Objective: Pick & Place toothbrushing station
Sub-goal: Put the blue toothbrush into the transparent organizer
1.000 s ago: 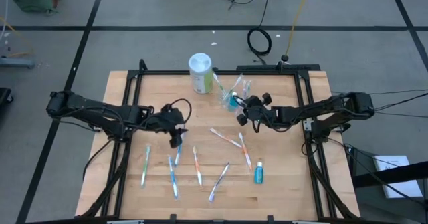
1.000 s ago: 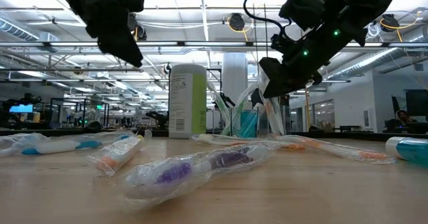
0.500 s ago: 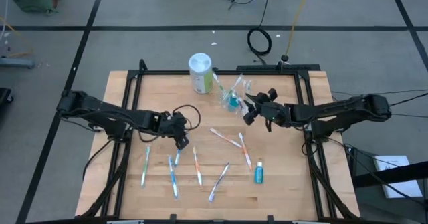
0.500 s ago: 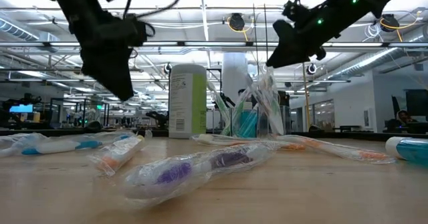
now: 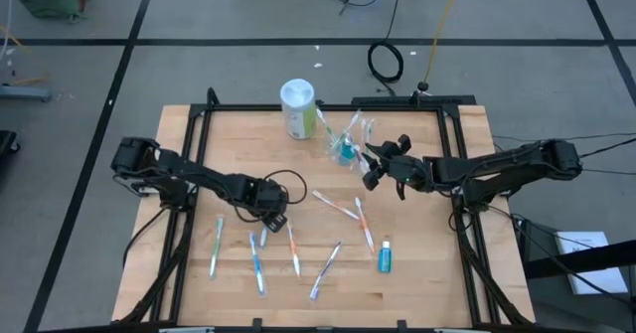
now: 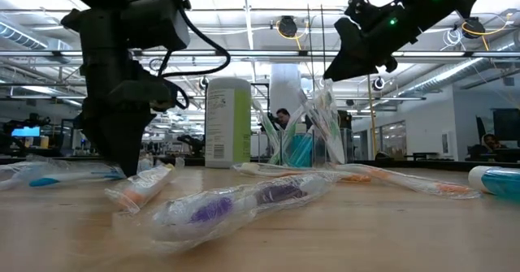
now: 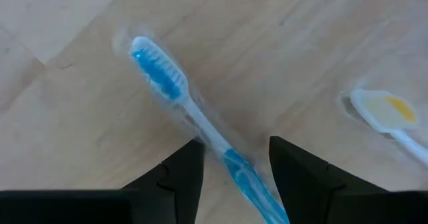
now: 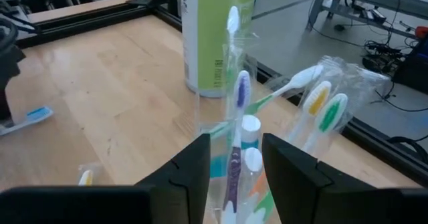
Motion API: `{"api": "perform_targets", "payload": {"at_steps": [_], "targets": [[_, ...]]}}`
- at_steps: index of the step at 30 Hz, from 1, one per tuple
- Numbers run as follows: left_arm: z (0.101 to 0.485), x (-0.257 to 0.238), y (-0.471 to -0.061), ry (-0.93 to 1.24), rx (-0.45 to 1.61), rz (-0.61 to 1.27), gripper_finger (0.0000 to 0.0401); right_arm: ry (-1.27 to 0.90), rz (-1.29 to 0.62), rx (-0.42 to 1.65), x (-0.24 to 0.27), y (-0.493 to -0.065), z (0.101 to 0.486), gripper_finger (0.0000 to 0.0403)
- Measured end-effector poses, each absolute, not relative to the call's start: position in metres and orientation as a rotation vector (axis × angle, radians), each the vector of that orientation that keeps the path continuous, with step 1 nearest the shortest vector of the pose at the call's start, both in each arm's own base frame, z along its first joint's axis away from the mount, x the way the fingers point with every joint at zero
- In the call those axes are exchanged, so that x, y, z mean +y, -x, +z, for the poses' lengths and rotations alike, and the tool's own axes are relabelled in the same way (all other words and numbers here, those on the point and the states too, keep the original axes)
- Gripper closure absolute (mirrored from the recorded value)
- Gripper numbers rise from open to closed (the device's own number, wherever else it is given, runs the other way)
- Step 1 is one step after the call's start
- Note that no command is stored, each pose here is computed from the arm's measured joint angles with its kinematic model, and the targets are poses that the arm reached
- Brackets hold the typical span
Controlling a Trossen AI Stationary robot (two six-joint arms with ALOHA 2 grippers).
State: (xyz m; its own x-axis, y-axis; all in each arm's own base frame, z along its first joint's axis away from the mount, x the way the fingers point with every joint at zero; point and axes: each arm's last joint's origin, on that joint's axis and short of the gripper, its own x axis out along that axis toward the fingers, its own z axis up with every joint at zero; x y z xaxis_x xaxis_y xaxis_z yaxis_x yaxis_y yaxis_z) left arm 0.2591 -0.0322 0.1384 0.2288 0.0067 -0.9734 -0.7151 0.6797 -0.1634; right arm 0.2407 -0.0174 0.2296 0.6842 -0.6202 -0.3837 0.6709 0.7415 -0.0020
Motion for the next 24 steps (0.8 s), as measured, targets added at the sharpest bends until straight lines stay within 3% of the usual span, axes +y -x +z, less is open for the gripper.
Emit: {"api": "perform_targets", "payload": {"at_steps": [7,18,24], "targets": [[0.135,-0.032,-0.260,0.664,1.274,0.548,0.0236,-0.176,-0.710,0.380,-0.017,-0.241,0.229,0.0275],[0.138,-0.025,-0.261,0.576,1.224,0.548,0.0389,-0.230,-0.649,0.388,-0.015,-0.242,0.228,0.0275],[0.160,-0.007,-0.266,0.571,1.058,0.519,0.0366,-0.229,-0.649,0.391,-0.015,-0.241,0.228,0.0275]]}}
